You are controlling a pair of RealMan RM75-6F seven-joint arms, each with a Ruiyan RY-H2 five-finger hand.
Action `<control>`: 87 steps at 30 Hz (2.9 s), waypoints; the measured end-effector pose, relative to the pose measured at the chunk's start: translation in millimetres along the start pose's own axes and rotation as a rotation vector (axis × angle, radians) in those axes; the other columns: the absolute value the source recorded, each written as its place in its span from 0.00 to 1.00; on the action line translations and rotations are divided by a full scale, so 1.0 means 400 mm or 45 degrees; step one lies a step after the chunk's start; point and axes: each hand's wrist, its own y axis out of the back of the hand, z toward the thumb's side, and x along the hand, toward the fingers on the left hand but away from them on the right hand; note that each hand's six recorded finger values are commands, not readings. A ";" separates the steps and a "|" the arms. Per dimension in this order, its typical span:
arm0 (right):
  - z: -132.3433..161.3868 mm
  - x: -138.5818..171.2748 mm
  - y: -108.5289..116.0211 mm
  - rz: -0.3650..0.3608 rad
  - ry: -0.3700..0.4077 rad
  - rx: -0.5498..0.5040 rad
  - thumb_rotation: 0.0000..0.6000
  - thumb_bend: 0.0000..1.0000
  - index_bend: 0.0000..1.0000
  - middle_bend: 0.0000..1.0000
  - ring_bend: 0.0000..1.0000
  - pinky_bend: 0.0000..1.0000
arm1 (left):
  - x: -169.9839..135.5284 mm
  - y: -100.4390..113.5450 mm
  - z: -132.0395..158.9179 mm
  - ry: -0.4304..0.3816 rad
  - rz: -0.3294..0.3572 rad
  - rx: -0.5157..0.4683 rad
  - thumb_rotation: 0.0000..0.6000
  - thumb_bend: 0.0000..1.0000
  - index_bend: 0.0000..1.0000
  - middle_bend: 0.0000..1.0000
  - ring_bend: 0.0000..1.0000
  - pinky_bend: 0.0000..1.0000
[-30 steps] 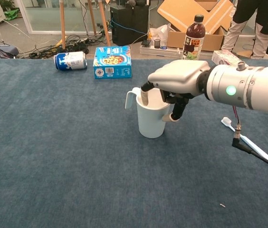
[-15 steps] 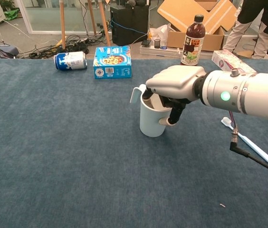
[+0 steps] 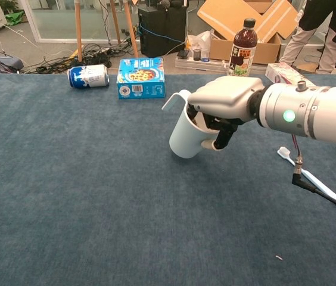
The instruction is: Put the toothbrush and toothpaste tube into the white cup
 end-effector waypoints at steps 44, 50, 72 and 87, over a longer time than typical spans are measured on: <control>-0.123 0.249 -0.028 0.611 -0.293 0.013 1.00 0.37 0.62 1.00 1.00 1.00 | -0.003 -0.013 0.005 0.002 -0.023 0.017 1.00 0.00 0.66 0.54 0.44 0.41; -0.126 0.245 -0.053 0.650 -0.303 0.037 1.00 0.37 0.62 1.00 1.00 1.00 | -0.002 -0.013 0.004 0.004 -0.024 0.017 1.00 0.00 0.66 0.54 0.44 0.41; -0.137 0.265 -0.081 0.686 -0.294 0.072 1.00 0.25 0.33 1.00 1.00 1.00 | -0.003 -0.016 0.005 0.004 -0.029 0.019 1.00 0.00 0.66 0.54 0.44 0.41; -0.135 0.283 -0.047 0.635 -0.262 0.027 1.00 0.23 0.29 1.00 1.00 1.00 | -0.002 -0.018 0.004 0.005 -0.033 0.021 1.00 0.00 0.66 0.54 0.44 0.41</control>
